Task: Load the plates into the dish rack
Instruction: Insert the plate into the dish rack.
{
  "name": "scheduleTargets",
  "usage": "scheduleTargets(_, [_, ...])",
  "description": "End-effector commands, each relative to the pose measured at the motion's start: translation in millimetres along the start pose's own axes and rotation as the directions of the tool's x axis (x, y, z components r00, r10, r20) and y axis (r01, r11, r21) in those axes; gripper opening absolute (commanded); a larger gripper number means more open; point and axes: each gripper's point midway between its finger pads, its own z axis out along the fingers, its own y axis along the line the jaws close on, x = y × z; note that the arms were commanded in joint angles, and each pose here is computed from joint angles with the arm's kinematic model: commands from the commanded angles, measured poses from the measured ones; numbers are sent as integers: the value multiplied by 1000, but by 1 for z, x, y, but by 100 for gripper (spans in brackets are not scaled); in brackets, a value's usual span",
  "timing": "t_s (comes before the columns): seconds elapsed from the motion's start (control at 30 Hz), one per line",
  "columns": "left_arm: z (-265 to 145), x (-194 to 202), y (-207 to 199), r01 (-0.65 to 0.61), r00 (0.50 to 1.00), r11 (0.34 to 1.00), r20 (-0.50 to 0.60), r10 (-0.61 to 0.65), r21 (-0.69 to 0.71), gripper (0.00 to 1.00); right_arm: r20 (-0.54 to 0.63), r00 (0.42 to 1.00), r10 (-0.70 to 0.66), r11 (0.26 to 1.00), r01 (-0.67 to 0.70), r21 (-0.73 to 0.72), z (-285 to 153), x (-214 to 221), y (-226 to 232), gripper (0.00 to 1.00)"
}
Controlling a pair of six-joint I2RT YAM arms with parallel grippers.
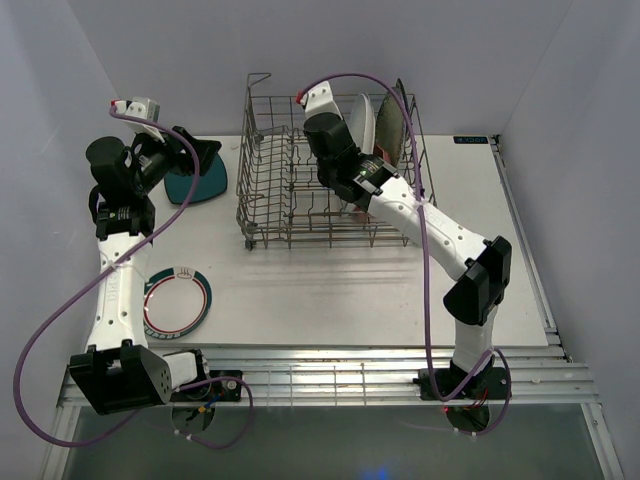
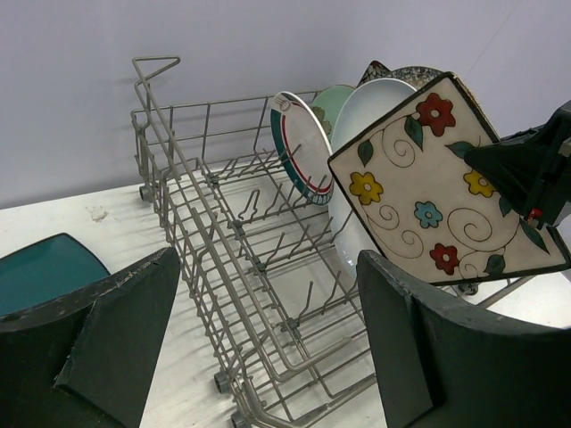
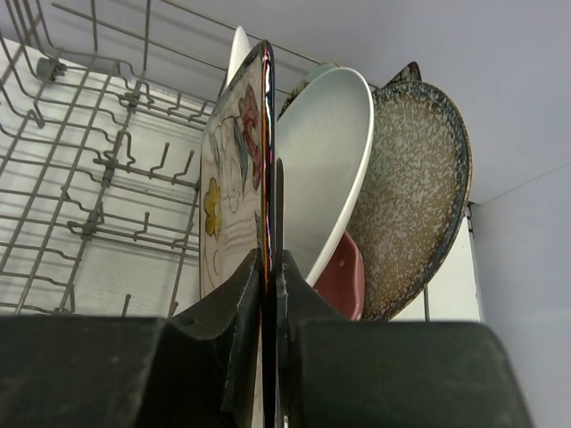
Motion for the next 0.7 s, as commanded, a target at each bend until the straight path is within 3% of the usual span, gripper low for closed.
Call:
scheduleTargets(0.0, [-1,1,-3,-6,1000,1000,-2,6,14,91,147,973,178,980,-189,61,-5,-51,-32,8])
scheduleTargets(0.67, [3,7,0,6,1000,1000,-19,-6,21,91,-5,979,203,979,-203,35,39,-4,-20,8])
